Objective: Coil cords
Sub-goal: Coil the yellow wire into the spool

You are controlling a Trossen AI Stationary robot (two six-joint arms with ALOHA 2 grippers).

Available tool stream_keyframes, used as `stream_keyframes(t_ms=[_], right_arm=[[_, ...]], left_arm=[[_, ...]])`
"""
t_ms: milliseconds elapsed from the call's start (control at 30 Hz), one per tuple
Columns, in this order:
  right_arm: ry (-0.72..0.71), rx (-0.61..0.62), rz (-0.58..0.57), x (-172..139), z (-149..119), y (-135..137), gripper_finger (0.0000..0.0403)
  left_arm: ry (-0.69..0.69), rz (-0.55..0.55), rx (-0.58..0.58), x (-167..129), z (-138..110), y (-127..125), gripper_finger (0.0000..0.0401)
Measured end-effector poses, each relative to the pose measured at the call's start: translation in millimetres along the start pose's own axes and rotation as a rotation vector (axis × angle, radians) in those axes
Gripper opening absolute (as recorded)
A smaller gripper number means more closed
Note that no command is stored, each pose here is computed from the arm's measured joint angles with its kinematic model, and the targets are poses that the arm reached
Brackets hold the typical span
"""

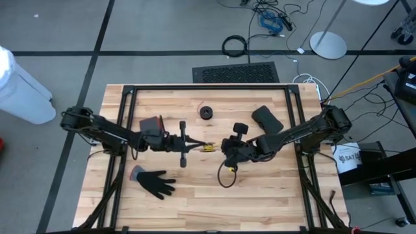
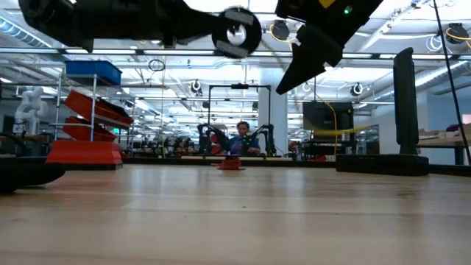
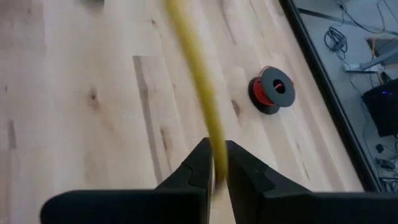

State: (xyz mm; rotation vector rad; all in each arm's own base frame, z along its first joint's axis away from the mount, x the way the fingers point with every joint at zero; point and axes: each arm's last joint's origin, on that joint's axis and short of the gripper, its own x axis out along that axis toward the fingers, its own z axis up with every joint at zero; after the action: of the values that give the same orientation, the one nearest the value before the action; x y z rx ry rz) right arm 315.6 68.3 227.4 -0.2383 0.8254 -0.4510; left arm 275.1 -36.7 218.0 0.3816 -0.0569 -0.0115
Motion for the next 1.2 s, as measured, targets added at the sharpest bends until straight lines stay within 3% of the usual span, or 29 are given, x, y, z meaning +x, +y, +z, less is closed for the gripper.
stream_keyframes(t_ms=[500,967,1200], right_arm=[[-0.055,-0.003,-0.019,-17.9,-3.5,20.1,0.0018],[-0.136,0.036,-0.178,-47.5,-21.0,42.1,0.0064],[-0.198,0.049,-0.232,-62.6,-29.7,51.5,0.0058]], left_arm=[[0.000,0.004,-0.044,-1.4,2.4,1.3,0.0000],[0.001,0.008,-0.046,-1.3,2.2,1.5,0.0000],[0.001,0.008,-0.046,-1.2,2.4,1.6,0.0000]])
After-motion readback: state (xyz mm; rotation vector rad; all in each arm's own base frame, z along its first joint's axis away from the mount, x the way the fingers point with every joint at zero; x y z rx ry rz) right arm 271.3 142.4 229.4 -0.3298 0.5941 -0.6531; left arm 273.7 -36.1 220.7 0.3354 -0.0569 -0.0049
